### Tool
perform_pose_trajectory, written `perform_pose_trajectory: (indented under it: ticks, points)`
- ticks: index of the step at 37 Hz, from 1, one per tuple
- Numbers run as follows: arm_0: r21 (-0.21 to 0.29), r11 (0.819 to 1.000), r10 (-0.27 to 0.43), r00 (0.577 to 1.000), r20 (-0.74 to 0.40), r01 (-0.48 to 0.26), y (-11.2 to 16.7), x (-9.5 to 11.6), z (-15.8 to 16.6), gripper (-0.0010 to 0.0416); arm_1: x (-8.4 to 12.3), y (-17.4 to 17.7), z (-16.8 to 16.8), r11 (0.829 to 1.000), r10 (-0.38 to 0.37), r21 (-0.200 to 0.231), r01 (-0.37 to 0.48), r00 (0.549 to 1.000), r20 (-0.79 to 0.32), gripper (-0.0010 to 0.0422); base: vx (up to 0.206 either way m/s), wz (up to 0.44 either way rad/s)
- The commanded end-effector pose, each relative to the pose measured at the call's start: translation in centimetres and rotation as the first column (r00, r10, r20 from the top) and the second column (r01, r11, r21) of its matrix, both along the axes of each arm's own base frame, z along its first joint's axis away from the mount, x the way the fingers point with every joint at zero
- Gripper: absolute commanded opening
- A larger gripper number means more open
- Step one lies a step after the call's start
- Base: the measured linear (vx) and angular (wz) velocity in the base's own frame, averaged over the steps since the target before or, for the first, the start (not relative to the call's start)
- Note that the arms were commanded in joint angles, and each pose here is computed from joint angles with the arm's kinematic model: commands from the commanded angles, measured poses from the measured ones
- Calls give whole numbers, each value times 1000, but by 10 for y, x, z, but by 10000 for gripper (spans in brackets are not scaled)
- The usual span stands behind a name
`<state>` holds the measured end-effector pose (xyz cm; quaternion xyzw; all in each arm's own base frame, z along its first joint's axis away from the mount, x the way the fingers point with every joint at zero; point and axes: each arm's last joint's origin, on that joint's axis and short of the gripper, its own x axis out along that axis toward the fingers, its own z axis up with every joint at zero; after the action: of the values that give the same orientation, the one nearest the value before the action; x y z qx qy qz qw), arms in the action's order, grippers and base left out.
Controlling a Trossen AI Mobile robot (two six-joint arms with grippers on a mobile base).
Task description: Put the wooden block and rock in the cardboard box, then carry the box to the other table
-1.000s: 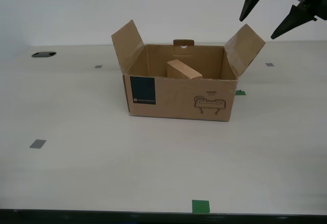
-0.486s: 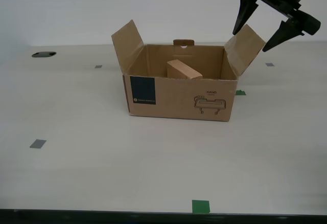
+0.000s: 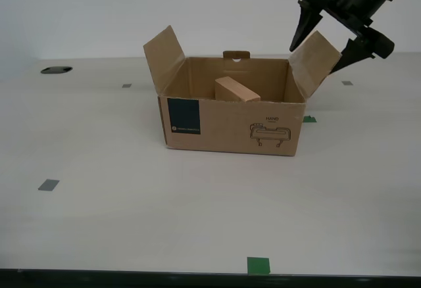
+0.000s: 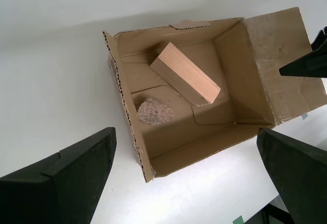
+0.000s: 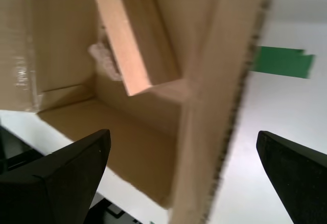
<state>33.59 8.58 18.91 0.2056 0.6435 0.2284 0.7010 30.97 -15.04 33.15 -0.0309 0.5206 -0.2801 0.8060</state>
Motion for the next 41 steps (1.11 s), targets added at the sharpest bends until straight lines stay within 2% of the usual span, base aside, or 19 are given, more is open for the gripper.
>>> perform_pose_trajectory:
  ticks: [1, 19, 28, 41]
  points:
    - [13, 1000, 4, 1000, 20, -4, 1, 2, 0, 399, 0, 0, 0, 1000, 0, -1, 0, 1000, 2, 375, 0, 0]
    - [11, 1000, 8, 1000, 13, -8, 1, 1, 0, 398, 0, 0, 0, 1000, 0, -1, 0, 1000, 2, 375, 0, 0]
    - [8, 999, 31, 1000, 0, -31, 9, -2, -1, 398, 0, 0, -1, 1000, 0, 0, 0, 1000, 0, 375, 0, 0]
    - [8, 998, 65, 998, -2, -65, 20, -6, -1, 398, 0, 0, -23, 1000, 7, 14, -7, 999, -42, 375, 0, 0]
